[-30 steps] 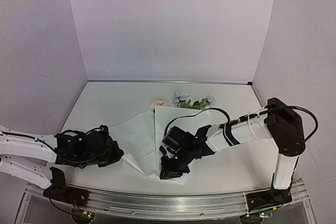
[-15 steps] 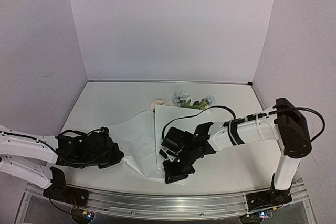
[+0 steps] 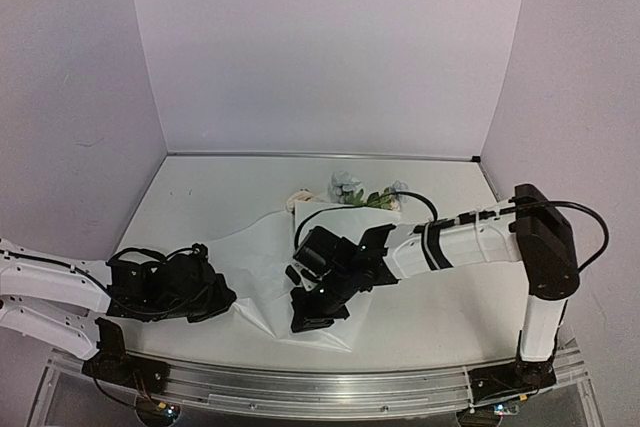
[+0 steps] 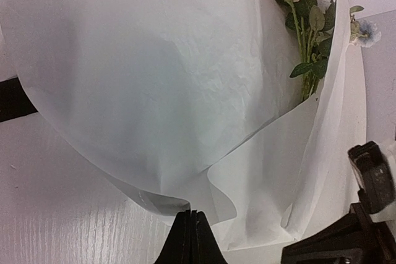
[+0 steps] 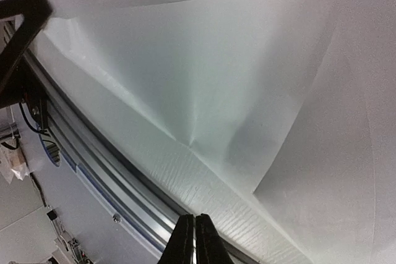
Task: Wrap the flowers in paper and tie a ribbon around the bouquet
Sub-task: Fold the two-thirds-folded wrapping paper at the center of the board.
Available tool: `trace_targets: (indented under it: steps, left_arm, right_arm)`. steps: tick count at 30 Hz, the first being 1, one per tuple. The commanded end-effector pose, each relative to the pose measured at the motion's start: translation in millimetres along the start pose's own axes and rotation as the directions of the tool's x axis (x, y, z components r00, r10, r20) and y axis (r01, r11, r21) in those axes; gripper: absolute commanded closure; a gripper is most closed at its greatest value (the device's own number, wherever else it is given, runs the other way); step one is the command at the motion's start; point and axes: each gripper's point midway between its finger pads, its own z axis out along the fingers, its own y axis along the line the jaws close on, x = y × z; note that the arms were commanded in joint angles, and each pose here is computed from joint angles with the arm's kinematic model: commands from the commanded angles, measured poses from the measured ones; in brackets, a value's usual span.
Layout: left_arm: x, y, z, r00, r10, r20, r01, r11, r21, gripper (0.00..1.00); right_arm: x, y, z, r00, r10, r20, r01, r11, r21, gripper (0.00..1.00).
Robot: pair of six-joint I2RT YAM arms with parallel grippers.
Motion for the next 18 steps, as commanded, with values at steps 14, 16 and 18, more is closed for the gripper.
trace_targets:
  steps: [14, 16, 18]
  left_arm:
    - [-15, -51, -20, 0.993, 0.107, 0.047, -0.114, 0.978, 0.176, 1.00]
    - [-15, -67, -24, 0.987, 0.153, 0.052, -0.161, 0.961, 0.224, 1.00]
    - [-14, -81, -27, 0.979, 0.196, 0.058, -0.204, 0.942, 0.265, 1.00]
  right_arm:
    - [4, -44, 49, 0.994, 0.109, 0.000, -0.108, 0.992, 0.059, 1.00]
    - [6, -47, 52, 0.993, 0.114, -0.005, -0.114, 0.991, 0.066, 1.00]
    - [7, -50, 54, 0.993, 0.122, -0.009, -0.121, 0.990, 0.073, 1.00]
